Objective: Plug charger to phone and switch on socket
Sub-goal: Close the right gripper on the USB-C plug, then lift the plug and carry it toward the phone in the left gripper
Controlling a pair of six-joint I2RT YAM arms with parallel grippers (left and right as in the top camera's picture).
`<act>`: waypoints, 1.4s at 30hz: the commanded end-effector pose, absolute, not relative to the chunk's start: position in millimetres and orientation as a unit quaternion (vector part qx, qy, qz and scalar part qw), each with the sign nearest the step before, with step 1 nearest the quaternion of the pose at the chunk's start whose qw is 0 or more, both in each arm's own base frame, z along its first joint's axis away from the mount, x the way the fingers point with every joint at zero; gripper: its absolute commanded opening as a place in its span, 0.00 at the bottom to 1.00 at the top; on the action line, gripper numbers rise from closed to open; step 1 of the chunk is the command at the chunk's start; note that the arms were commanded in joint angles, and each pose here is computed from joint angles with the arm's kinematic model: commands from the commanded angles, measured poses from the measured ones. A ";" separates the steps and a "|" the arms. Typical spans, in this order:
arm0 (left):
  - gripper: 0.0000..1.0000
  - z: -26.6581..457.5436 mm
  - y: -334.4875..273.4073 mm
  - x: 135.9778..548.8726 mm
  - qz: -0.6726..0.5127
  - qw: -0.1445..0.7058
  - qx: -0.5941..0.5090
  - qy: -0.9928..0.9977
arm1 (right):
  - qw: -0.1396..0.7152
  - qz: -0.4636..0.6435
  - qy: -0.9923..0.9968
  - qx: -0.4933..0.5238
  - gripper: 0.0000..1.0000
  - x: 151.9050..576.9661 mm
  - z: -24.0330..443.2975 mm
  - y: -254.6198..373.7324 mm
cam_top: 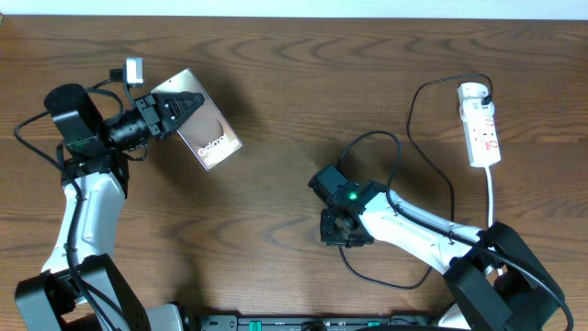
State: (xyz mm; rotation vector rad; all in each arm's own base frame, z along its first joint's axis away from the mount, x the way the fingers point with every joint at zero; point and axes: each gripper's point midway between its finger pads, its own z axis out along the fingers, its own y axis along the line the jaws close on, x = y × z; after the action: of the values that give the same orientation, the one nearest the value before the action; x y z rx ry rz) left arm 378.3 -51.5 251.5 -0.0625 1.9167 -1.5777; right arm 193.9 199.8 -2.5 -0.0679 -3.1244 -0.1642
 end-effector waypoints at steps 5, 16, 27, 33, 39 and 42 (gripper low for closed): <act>0.08 263.3 -51.9 376.2 -0.603 0.333 0.002 0.725 | -0.002 -0.042 -0.999 -0.023 0.26 198.1 -6.9 194.1; 0.07 263.3 -51.9 376.2 -0.603 0.333 0.002 0.725 | -0.002 -0.042 -0.999 -0.027 0.14 199.5 -6.9 192.5; 0.08 263.2 -51.9 376.1 -0.603 0.332 0.002 0.725 | -0.002 -0.042 -0.999 -0.027 0.04 199.3 -6.9 192.5; 0.07 263.2 -51.9 376.1 -0.603 0.332 0.002 0.725 | -0.004 -0.046 -0.999 -0.019 0.01 202.4 -3.8 195.2; 0.07 263.2 -51.9 376.1 -0.603 0.332 0.002 0.725 | -0.009 -0.084 -0.996 -0.001 0.01 222.2 19.3 211.2; 0.07 263.2 -51.9 376.1 -0.603 0.332 0.002 0.725 | -0.011 -0.123 -0.992 0.025 0.01 236.1 42.7 225.8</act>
State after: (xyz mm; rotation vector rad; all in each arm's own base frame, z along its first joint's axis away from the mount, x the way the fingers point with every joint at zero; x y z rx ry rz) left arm 378.2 -51.6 251.3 -0.0638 1.9174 -1.5786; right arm 215.4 204.5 15.9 -0.0410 -3.1336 -0.2255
